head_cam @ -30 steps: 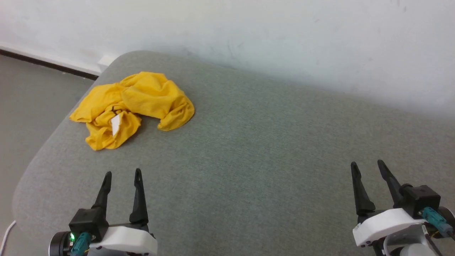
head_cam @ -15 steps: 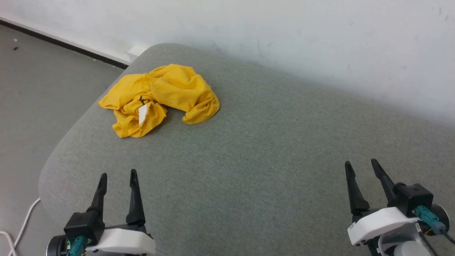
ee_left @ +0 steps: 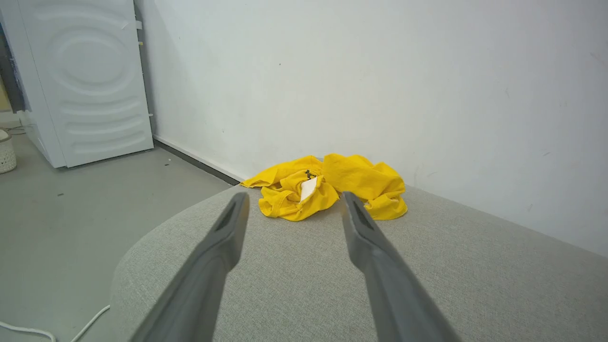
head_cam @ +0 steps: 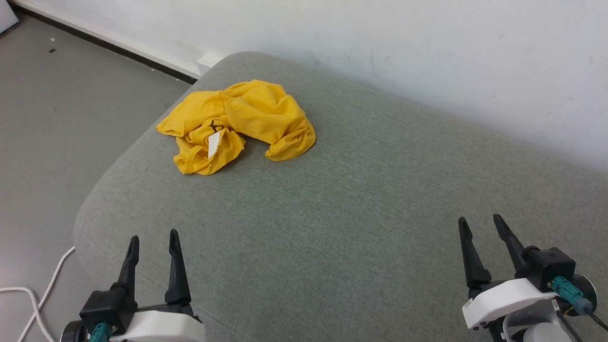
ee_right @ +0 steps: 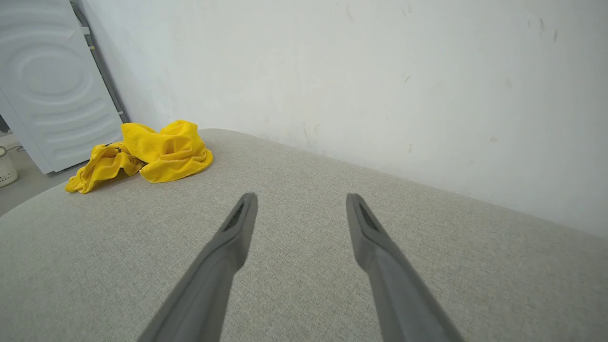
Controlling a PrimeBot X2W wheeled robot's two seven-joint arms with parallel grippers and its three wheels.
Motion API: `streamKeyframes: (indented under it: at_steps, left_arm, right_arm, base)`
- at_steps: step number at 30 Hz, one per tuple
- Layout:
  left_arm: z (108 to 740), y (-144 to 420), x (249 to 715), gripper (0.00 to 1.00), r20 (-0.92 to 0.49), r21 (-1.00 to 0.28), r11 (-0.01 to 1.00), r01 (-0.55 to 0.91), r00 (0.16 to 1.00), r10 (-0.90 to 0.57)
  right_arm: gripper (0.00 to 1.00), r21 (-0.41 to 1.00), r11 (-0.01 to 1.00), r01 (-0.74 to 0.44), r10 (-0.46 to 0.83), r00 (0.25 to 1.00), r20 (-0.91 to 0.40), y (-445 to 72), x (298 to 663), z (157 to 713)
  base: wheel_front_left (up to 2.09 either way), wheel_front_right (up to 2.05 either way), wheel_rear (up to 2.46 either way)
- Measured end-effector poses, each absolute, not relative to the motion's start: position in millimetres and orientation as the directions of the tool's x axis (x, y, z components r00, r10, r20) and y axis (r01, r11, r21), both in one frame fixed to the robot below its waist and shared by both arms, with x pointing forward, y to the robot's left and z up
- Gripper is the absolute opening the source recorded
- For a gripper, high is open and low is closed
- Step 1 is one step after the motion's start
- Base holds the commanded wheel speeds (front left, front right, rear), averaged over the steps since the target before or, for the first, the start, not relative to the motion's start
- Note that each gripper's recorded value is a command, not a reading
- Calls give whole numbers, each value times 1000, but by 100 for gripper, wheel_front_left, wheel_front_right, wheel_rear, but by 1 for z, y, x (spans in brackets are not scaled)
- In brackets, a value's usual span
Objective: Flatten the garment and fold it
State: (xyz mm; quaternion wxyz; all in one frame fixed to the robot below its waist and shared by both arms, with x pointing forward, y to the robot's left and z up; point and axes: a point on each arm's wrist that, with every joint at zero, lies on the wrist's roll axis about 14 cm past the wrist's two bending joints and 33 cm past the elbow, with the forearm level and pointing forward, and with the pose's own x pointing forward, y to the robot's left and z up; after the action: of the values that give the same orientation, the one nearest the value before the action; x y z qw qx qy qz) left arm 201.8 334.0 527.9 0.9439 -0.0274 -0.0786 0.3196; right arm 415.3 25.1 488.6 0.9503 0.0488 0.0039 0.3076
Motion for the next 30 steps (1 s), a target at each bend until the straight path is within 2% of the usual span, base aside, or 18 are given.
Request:
streamKeyframes:
  at_steps: [20,23,27,30]
  left_arm:
    - [522,338,190,100,118,-110,774,-624,765,633]
    - [521,338,191,100,110,-156,765,-625,758,643]
    - [542,331,208,100,167,-182,797,-576,781,602]
    - [582,336,230,100,245,-146,839,-524,803,544]
  right_arm:
    - [100,89,791,-605,604,796,40,35,415,495]
    - [100,90,792,-603,602,797,45,34,416,496]
    - [100,92,793,-603,600,798,56,34,419,499]
    - [100,85,793,-603,600,798,57,34,422,500]
  base:
    - [0,0,0]
    - [0,0,0]
    - [0,0,0]
    - [0,0,0]
